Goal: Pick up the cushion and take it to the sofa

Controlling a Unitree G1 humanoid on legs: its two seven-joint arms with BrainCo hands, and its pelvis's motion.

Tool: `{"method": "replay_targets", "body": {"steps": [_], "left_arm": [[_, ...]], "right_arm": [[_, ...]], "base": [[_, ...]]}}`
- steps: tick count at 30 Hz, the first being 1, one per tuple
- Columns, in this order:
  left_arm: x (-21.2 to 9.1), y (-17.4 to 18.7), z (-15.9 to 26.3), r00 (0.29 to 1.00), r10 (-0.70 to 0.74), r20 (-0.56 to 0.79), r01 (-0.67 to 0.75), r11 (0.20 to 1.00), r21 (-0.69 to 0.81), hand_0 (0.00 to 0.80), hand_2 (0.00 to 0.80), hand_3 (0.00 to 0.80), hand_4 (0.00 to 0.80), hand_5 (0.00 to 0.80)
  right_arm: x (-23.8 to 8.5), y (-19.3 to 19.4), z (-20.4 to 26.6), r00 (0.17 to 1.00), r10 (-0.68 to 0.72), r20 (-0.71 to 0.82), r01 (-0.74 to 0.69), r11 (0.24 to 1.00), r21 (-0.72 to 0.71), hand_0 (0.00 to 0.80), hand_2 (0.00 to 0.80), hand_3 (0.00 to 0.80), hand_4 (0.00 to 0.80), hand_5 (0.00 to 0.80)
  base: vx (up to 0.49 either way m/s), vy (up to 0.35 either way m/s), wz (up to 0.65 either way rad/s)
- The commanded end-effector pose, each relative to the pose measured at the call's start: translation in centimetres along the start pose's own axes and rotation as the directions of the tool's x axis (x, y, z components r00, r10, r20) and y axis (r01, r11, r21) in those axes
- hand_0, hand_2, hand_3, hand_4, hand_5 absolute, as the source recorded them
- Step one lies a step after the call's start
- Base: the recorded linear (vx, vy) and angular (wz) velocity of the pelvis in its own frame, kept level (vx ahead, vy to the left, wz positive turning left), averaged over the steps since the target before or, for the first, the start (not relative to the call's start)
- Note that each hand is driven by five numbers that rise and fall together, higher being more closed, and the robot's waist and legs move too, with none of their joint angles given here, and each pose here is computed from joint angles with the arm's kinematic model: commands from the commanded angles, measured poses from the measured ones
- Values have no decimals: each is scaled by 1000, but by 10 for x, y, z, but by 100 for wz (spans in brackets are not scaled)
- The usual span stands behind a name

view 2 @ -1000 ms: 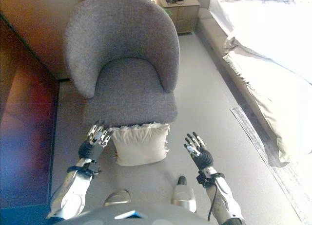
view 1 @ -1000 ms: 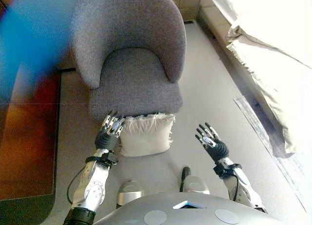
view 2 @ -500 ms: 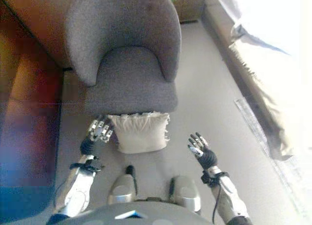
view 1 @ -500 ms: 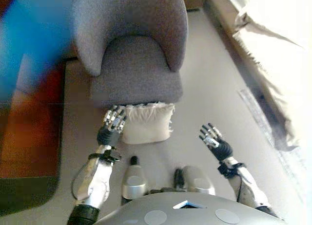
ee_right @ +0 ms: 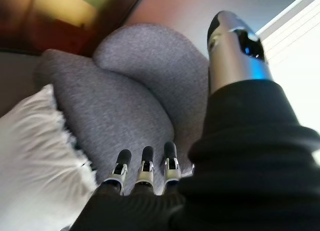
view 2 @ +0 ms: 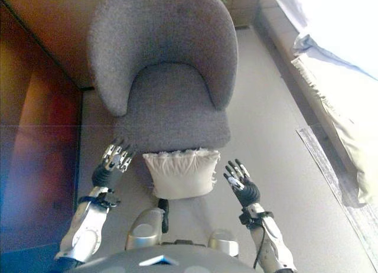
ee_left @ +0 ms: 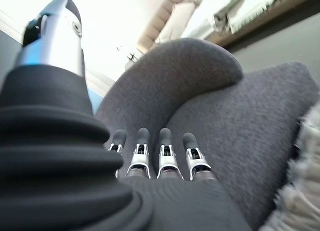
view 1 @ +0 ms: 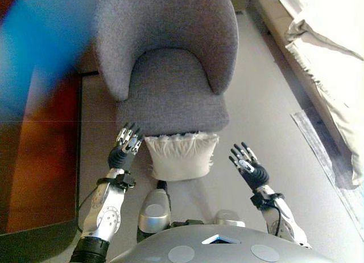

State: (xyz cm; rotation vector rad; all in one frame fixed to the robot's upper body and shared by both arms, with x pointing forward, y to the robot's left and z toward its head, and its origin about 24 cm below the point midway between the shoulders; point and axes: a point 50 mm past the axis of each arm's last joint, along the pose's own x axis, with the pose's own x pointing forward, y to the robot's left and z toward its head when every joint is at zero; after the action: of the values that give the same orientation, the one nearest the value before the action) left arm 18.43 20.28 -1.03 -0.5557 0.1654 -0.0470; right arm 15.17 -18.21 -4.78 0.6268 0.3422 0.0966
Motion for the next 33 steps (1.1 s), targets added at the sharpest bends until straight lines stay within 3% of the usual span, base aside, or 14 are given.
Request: {"method": "replay_targets", "body": {"steps": [1, 7, 15, 22, 28, 33], "left_arm": [[-6, -11, 11, 996, -81, 34, 78, 993, 87, 0, 0, 0, 0, 0], [-1, -10, 16, 998, -48, 35, 43, 990, 131, 0, 0, 0, 0, 0], [10, -10, 24, 998, -31, 59, 16, 973, 230, 0, 0, 0, 0, 0], [8, -8, 20, 999, -8, 35, -4, 950, 313, 0, 0, 0, 0, 0], [7, -2, 19, 999, 17, 30, -24, 962, 271, 0, 0, 0, 0, 0], [3, -10, 14, 999, -46, 5, 45, 984, 170, 0, 0, 0, 0, 0]], "right_arm": [[-4, 0, 15, 996, 3, 90, -1, 1000, -20, 0, 0, 0, 0, 0], [-2, 5, 9, 997, 14, 76, -13, 1000, -19, 0, 0, 0, 0, 0], [15, 10, 12, 995, 63, 77, -62, 998, -26, 0, 0, 0, 0, 0], [10, 7, 9, 997, 75, 30, -73, 995, -61, 0, 0, 0, 0, 0], [17, 10, 18, 995, 98, 28, -95, 990, -107, 0, 0, 0, 0, 0], [22, 14, 26, 990, 138, 44, -131, 984, -121, 0, 0, 0, 0, 0]], "base": [[246, 294, 3], [200, 119, -4], [115, -193, -10], [133, -165, 21], [119, -118, 7], [41, -98, 23]]}}
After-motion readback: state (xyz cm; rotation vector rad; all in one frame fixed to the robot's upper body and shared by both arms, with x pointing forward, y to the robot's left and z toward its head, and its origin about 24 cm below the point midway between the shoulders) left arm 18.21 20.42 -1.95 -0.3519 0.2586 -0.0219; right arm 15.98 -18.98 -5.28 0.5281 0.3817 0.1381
